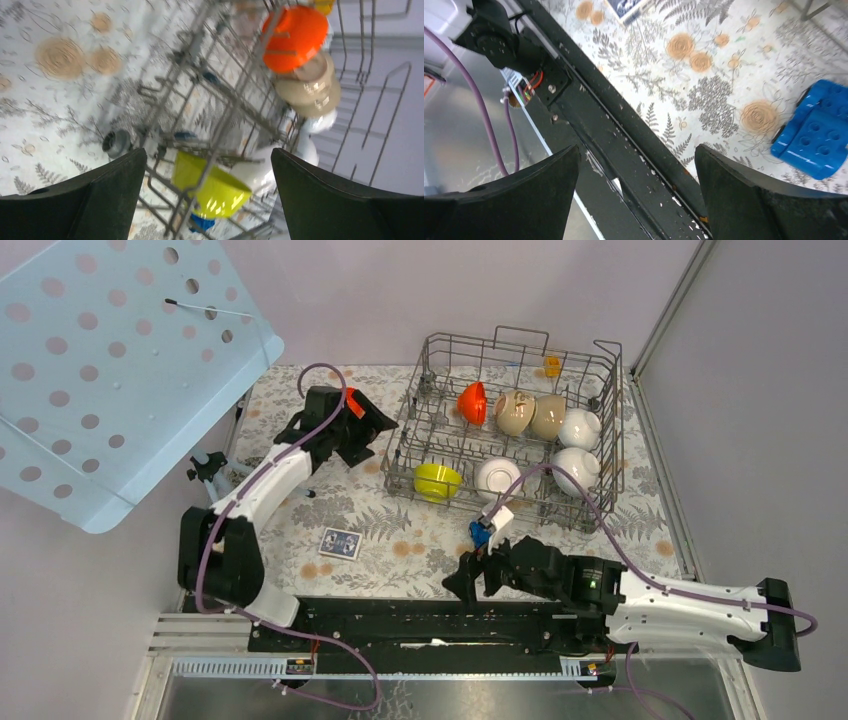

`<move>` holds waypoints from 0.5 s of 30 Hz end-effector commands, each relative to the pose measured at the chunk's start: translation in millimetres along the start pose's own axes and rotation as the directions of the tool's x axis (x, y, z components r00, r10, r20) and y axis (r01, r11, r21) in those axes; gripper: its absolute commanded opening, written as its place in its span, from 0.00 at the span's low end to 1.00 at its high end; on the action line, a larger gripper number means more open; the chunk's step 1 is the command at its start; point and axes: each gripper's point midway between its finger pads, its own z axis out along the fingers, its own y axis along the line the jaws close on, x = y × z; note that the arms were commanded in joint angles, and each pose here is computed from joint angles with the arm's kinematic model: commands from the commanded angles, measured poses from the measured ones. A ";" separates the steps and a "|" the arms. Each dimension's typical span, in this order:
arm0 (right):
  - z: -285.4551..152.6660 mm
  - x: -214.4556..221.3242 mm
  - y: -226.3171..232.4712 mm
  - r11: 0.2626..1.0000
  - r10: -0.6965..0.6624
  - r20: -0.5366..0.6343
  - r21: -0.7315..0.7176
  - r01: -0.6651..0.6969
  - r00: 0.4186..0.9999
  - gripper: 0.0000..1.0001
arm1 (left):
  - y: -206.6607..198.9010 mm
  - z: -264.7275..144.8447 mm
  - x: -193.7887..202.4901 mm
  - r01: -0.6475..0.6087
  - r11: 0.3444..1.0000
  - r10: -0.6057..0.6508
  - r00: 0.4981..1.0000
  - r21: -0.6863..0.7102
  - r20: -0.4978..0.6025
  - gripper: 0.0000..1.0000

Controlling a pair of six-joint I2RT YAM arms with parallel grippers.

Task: Unload the bowls from the dish rack
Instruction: Pick up the bowl from the dish rack.

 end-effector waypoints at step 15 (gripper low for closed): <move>-51.6 -228.7 -49.2 0.814 -0.160 0.359 0.575 -0.083 0.920 0.91 | -40.8 -105.7 61.4 -0.563 0.802 0.529 0.825 0.202 0.198 0.99</move>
